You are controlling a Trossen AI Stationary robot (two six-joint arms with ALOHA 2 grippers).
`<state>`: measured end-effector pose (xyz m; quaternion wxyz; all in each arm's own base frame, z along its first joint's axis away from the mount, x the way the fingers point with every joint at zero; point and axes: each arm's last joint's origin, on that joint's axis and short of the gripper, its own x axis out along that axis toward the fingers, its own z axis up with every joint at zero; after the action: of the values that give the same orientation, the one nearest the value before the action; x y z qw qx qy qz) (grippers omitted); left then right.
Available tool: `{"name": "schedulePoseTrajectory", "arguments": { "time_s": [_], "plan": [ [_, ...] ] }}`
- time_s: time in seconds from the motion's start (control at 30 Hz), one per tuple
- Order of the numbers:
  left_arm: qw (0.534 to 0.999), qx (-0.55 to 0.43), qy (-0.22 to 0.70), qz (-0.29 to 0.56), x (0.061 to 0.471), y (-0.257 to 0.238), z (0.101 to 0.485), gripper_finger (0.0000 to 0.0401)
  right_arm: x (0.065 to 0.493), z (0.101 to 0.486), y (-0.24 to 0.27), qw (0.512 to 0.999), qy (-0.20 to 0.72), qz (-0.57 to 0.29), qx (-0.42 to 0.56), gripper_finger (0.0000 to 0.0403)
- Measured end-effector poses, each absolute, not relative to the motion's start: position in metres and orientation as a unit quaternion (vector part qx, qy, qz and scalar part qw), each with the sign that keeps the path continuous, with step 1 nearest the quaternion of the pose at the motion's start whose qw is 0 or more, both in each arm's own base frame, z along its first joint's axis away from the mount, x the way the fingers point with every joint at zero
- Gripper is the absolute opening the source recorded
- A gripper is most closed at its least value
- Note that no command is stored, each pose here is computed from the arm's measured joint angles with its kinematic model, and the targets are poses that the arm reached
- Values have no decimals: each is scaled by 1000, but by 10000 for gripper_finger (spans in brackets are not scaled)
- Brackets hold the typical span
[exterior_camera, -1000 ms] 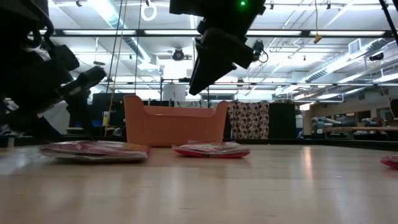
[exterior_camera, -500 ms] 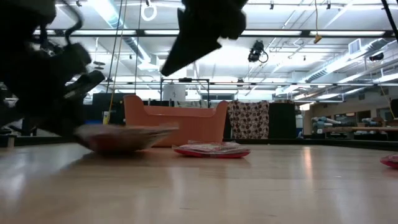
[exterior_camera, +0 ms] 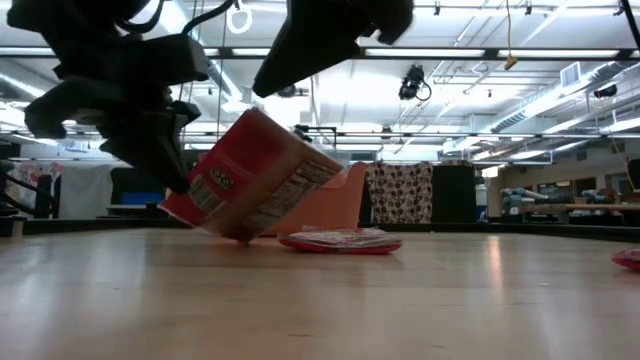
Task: Sort popcorn bags into baskets
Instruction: Put the red popcorn bag into the orange bin
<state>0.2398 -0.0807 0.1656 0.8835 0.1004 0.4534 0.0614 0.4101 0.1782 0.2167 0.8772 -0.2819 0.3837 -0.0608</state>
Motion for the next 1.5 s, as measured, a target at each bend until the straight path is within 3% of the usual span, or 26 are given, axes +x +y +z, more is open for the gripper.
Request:
{"name": "schedulePoseTrajectory", "arguments": {
  "time_s": [0.57,0.9,0.97,1.27,1.5],
  "plan": [
    [890,105,442,46,242,-82,171,3,410,168,141,866,389,-92,-299,157],
    [890,114,440,43,241,-82,172,32,411,166,133,864,399,-87,-295,25],
    [889,115,441,41,237,-81,177,45,409,166,133,859,407,-85,-300,23],
    [910,94,401,39,209,-74,222,112,388,221,137,823,413,-160,-355,36],
    [926,91,366,11,198,-78,238,118,374,259,112,799,413,-193,-393,33]
  ]
}}
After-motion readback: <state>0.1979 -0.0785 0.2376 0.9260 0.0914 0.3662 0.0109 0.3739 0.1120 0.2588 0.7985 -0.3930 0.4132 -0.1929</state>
